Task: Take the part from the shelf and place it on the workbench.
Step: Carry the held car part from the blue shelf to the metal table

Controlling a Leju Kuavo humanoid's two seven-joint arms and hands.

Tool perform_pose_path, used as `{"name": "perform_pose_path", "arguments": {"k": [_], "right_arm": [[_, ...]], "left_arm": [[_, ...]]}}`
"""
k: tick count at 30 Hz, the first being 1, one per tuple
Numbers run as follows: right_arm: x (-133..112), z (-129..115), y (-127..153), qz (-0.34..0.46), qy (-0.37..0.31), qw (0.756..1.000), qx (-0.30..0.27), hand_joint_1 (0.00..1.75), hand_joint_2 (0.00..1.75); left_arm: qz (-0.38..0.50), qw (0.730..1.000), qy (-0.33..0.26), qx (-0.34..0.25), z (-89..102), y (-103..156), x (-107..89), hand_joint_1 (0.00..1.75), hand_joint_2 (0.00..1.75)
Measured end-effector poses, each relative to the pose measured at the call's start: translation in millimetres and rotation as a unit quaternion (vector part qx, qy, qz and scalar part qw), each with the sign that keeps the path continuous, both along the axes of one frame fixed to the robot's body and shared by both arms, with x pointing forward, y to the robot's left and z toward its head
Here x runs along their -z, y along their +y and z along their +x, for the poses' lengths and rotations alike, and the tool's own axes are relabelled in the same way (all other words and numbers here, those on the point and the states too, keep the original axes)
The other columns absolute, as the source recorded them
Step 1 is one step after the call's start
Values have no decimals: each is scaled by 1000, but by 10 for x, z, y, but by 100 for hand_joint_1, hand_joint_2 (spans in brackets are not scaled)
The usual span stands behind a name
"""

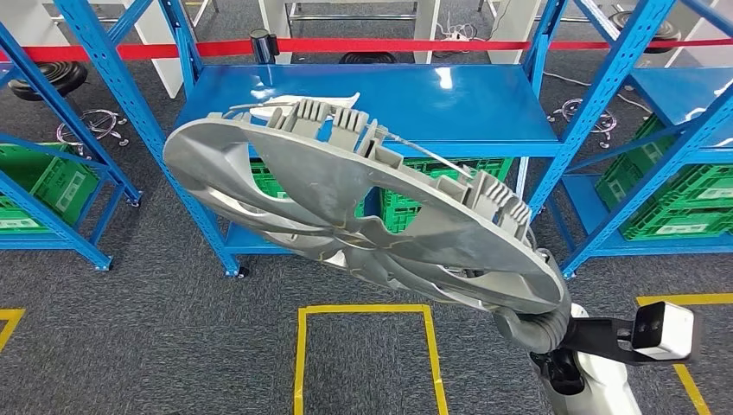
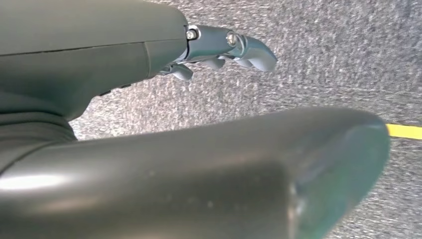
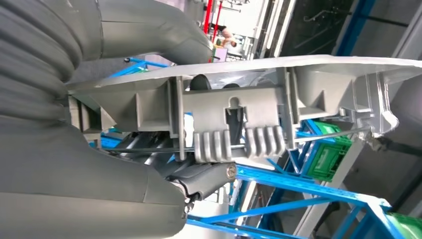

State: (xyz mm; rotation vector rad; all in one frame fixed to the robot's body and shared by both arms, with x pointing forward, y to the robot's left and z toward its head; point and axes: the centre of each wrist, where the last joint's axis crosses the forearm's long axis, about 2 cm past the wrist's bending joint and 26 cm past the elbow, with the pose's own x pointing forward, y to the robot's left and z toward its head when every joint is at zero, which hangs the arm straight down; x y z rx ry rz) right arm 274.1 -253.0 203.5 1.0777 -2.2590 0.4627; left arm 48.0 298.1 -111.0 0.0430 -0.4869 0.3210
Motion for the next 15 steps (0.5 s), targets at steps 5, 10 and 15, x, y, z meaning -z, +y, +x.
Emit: {"name": "perform_pose_path", "arguments": {"k": [5,10,15], "right_arm": [[4,-5,6,-5,3,1000,3,175,175],[8,-20,11,-10,6,1000,3,175,175],[-12,-26,11,-10,3,1000,3,175,175]], "left_arm": [[5,1000,2,-5,-4,37,0,0,0],[5,1000,1,-7,-7,61,0,0,0],[3,1000,0,-7,-1,59,-1,0,0]]}}
